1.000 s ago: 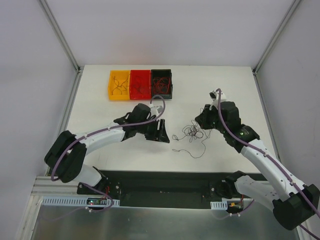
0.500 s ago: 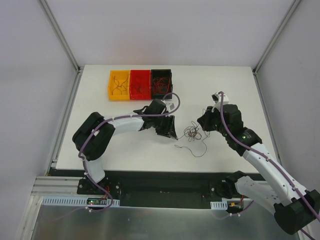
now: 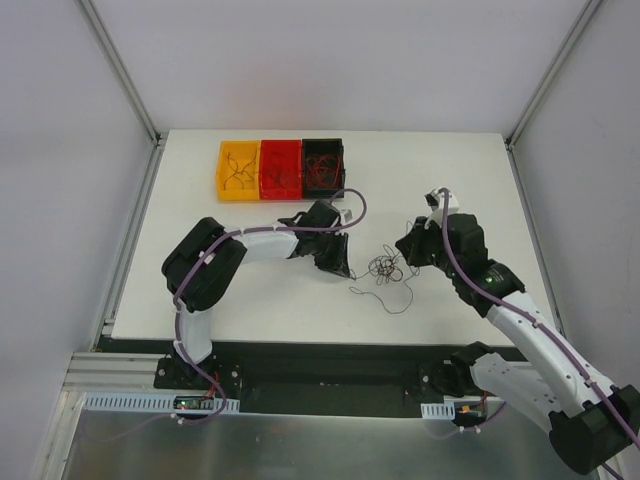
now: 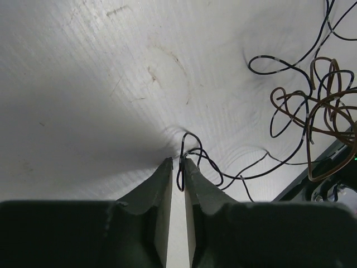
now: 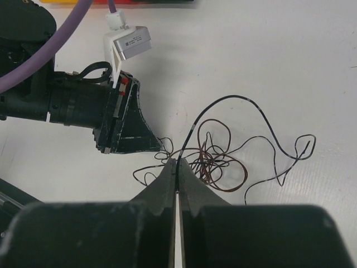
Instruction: Untangle the cables
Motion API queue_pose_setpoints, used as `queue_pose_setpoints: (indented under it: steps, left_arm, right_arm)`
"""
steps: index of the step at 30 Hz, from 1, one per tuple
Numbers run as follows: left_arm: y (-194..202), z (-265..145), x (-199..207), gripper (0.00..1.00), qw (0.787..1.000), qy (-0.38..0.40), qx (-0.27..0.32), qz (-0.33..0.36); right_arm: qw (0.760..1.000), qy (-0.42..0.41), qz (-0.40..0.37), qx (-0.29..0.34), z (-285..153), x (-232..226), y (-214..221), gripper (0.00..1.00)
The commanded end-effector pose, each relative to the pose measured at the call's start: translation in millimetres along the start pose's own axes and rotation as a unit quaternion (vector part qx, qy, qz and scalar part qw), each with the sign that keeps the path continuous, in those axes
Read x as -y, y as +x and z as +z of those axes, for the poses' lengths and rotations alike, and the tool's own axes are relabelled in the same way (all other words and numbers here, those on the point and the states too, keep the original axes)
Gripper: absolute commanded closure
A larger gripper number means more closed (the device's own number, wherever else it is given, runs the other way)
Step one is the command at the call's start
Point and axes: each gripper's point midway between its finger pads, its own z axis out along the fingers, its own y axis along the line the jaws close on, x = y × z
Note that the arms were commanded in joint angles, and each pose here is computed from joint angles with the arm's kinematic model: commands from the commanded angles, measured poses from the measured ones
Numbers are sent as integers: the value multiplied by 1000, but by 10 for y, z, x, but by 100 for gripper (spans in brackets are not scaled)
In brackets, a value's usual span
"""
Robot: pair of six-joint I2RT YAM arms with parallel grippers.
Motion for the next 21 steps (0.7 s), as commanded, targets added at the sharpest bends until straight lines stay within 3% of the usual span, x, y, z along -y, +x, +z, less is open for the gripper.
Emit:
queue_pose_setpoints:
  steps: [1, 3, 7, 12, 17, 21]
  left_arm:
    - [-142, 2, -9, 97, 999, -22, 24, 28]
    - [-248, -138, -177, 100, 994, -77, 67, 39]
    - [-390, -782, -516, 100, 964, -198, 173, 46]
    - [-281, -2023, -980, 100, 894, -338, 294, 3]
    - [-44, -3381, -1163, 100, 814, -367, 449, -39]
    - [112, -4152, -1093, 100, 752, -372, 543, -37]
  right_arm:
    - [1000, -18, 10, 22, 21, -70, -97, 100]
    - [1000, 0, 16, 24, 39, -7, -102, 100]
    - [986, 156, 52, 25, -2, 537, -85, 100]
    - [946, 300, 123, 17, -138, 1253, -1, 100]
    - [916, 346, 204, 3, -187, 1707, 135, 100]
    - [902, 363, 233, -13, -176, 1957, 262, 100]
